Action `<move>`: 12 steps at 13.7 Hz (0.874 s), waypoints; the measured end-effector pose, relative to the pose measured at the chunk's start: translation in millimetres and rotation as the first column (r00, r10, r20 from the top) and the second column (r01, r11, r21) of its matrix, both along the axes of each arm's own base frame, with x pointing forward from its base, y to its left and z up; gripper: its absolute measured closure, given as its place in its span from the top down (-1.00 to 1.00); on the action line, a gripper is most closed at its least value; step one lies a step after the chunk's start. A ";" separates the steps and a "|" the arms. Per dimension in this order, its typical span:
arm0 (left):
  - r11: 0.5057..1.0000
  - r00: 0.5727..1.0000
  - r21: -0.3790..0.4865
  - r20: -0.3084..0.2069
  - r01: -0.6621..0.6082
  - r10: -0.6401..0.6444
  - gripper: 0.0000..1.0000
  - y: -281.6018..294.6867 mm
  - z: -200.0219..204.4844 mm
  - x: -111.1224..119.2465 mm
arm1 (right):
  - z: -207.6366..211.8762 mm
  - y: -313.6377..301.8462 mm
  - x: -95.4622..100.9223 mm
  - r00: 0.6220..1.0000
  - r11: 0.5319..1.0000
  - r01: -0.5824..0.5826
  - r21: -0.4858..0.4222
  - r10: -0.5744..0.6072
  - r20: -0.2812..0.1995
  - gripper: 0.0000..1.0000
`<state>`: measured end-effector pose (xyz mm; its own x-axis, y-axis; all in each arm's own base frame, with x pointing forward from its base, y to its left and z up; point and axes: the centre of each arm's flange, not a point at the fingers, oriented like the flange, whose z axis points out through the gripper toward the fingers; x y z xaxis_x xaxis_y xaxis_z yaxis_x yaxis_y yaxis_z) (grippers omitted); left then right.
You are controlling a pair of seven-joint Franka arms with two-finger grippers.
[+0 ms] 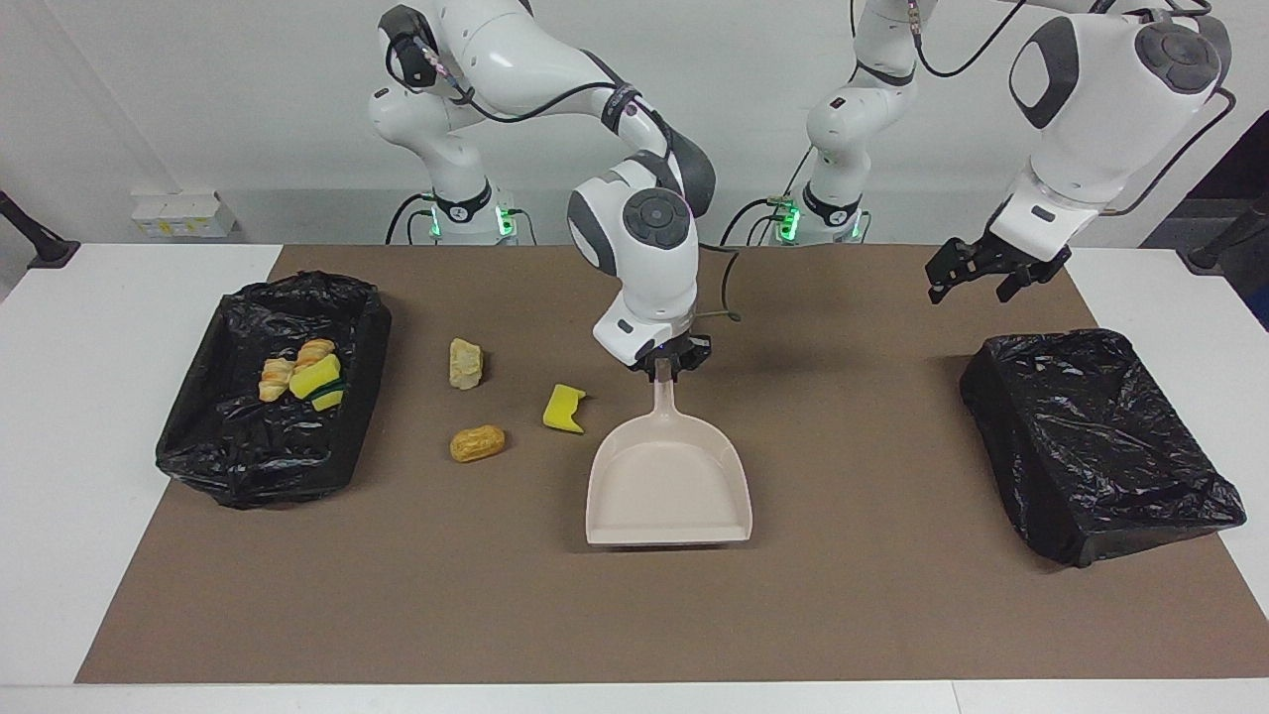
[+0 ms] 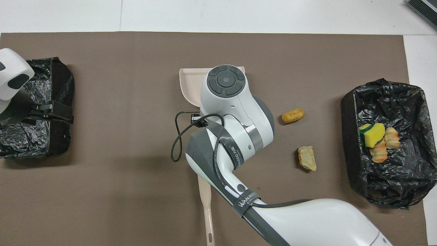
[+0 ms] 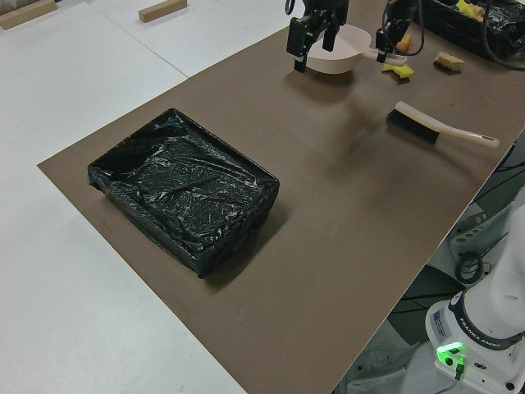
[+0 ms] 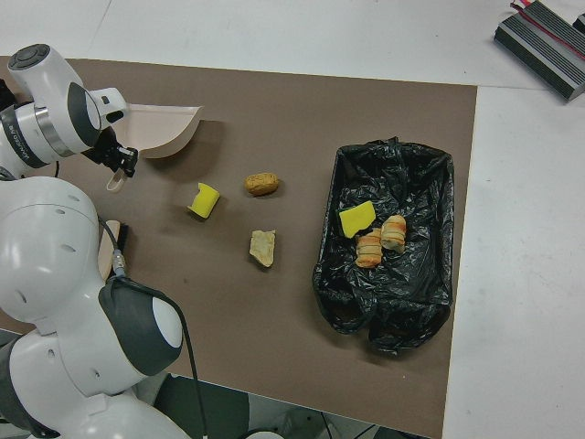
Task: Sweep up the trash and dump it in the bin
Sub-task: 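Return the empty dustpan to the table center with the right gripper, then release the dustpan and raise the right gripper away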
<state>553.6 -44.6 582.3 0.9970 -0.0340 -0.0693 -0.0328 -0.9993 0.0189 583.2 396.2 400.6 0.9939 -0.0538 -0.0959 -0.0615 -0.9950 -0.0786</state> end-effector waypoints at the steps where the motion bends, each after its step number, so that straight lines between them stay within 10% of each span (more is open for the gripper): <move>1: 1.000 1.000 0.002 0.006 0.013 -0.013 1.00 6.3 2.7 -0.2 | -5.0 5.1 0.0 1.000 1.000 0.004 0.005 -0.004 -0.001 -0.36; 8: 0.997 0.996 0.005 0.034 0.077 -0.077 1.00 2.6 18.0 -7.4 | -30.0 20.1 0.2 0.998 0.996 0.044 0.073 -0.041 -0.043 -0.36; 12: 0.995 0.994 0.009 0.044 0.097 -0.097 1.00 -8.4 31.5 -17.9 | -31.2 23.6 -0.4 1.000 0.996 0.006 0.084 -0.004 -0.026 0.37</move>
<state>535.7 -53.0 613.8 0.9911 -0.1306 -0.0257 -0.1304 -0.9914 0.0086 582.8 419.9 369.4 0.9908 -0.0493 -0.1261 -0.0694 -0.9847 -0.1598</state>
